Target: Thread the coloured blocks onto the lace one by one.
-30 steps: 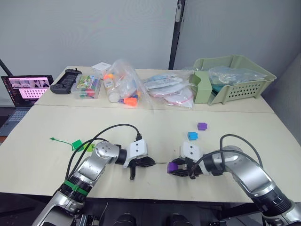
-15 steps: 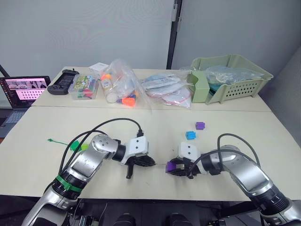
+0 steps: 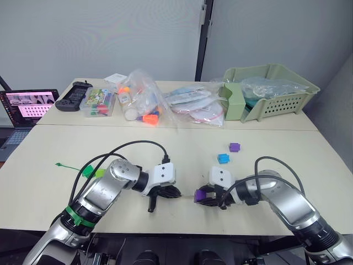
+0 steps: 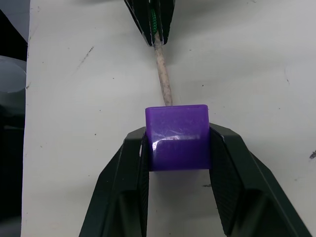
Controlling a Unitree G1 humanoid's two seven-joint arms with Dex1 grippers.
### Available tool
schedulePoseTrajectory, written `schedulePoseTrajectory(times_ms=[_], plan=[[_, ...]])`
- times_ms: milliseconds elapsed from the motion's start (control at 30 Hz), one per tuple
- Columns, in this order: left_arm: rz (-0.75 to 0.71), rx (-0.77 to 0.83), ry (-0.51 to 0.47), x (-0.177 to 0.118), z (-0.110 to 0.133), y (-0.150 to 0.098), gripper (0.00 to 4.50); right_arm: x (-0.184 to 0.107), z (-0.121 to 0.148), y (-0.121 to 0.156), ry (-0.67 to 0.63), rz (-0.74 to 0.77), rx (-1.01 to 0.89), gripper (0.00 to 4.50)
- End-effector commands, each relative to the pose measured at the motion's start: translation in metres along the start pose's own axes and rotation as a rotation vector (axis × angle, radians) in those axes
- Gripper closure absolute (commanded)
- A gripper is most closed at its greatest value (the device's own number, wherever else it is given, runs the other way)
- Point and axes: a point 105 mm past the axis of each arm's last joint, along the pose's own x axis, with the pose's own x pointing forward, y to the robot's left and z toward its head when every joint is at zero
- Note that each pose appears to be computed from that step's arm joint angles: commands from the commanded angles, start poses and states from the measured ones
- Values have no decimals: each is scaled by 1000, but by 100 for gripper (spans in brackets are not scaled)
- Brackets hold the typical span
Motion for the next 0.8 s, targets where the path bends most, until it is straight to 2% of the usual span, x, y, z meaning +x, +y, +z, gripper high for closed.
schedulePoseTrajectory(times_ms=[33,567,700,800], plan=[[20,43,-13,-3,16,1,448,2,3,0,6,-10,-13,334],[-6,48,-20,3,23,0,448,11,15,-5,-17,-29,-13,334],[20,49,40,-6,19,2,448,6,1,-16,21,-86,21,334],[25,52,50,-7,20,2,448,5,0,-15,13,-87,30,334]])
